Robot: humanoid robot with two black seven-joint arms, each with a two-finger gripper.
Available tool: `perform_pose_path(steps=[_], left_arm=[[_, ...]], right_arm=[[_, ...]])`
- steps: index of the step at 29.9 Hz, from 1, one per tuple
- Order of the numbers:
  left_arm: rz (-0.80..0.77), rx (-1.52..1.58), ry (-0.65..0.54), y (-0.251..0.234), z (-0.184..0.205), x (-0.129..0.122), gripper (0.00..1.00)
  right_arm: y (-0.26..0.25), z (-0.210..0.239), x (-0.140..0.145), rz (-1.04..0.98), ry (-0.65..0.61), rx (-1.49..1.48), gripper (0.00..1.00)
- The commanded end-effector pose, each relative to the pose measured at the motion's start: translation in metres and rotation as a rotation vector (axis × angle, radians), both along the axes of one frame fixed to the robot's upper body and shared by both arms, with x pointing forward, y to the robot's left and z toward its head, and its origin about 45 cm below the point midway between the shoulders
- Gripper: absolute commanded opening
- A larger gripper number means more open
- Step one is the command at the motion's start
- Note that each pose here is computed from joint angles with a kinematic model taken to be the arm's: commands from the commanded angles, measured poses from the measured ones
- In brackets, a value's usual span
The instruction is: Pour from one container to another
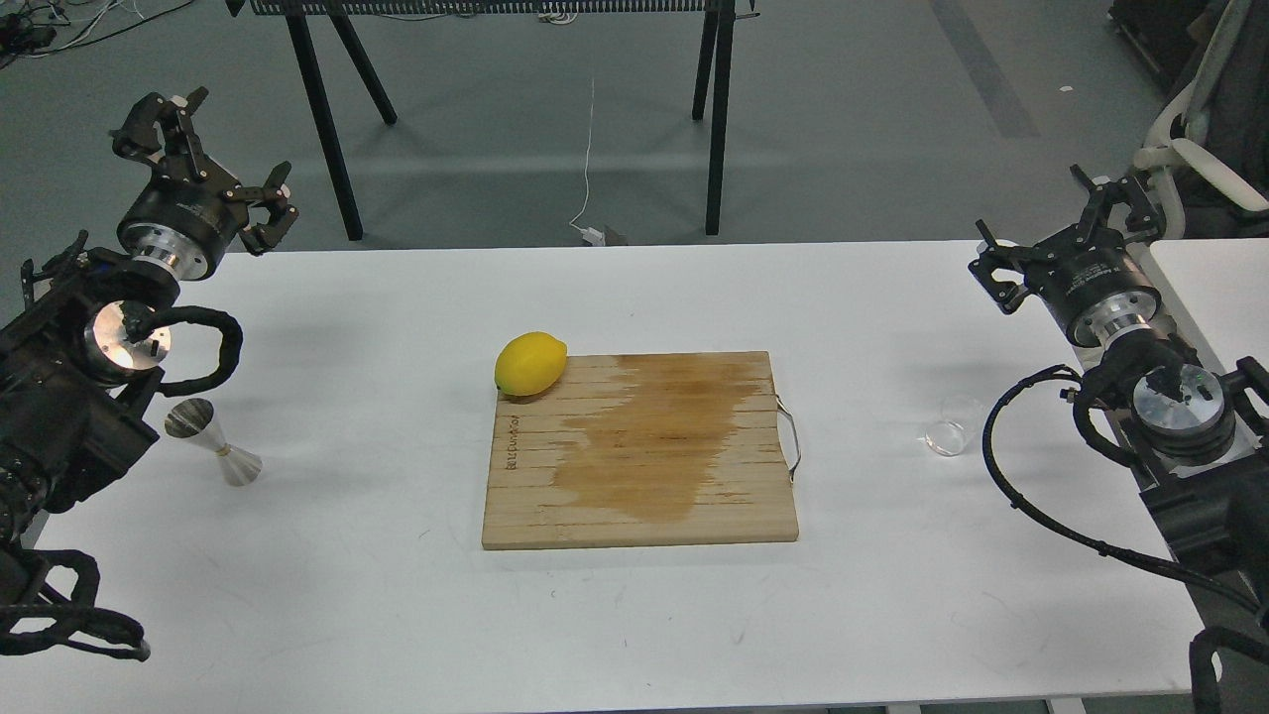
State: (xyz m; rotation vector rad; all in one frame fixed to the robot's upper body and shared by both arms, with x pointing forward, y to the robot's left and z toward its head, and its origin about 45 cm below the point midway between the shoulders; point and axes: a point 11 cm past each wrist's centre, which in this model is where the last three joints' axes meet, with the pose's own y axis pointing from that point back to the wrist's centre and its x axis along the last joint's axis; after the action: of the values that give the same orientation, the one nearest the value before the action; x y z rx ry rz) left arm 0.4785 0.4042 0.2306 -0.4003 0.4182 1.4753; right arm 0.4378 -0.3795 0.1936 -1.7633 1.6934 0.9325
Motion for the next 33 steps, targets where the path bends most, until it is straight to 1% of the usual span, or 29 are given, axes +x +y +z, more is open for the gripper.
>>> perform_pose_path(steps=[1, 10, 20, 23, 28, 30, 33], left_arm=[[0.006, 0.004, 0.005, 0.001, -0.001, 0.0, 1.0], [0.005, 0.001, -0.001, 0.0, 0.001, 0.001, 1.0], [-0.011, 0.003, -0.036, -0.002, 0.013, 0.005, 1.0], [-0.023, 0.01, -0.029, -0.006, 0.01, 0.005, 1.0], [-0.048, 0.106, -0.012, -0.001, 0.013, 0.004, 1.0], [-0.048, 0.151, -0.016, 0.01, 0.021, 0.002, 1.0], [-0.113, 0.276, -0.031, 0.011, 0.039, 0.001, 1.0]], right_arm=[[0.001, 0.001, 0.0, 0.001, -0.002, 0.001, 0.99], [0.0, 0.0, 0.0, 0.0, 0.0, -0.002, 0.99], [0.0, 0.002, 0.0, 0.011, -0.008, -0.007, 0.99], [0.001, 0.001, 0.0, 0.012, -0.008, -0.005, 0.99], [0.0, 0.0, -0.001, 0.012, -0.006, -0.005, 0.99], [0.0, 0.0, -0.001, 0.012, -0.006, -0.005, 0.99], [0.001, 0.0, -0.001, 0.011, -0.007, -0.004, 0.99]])
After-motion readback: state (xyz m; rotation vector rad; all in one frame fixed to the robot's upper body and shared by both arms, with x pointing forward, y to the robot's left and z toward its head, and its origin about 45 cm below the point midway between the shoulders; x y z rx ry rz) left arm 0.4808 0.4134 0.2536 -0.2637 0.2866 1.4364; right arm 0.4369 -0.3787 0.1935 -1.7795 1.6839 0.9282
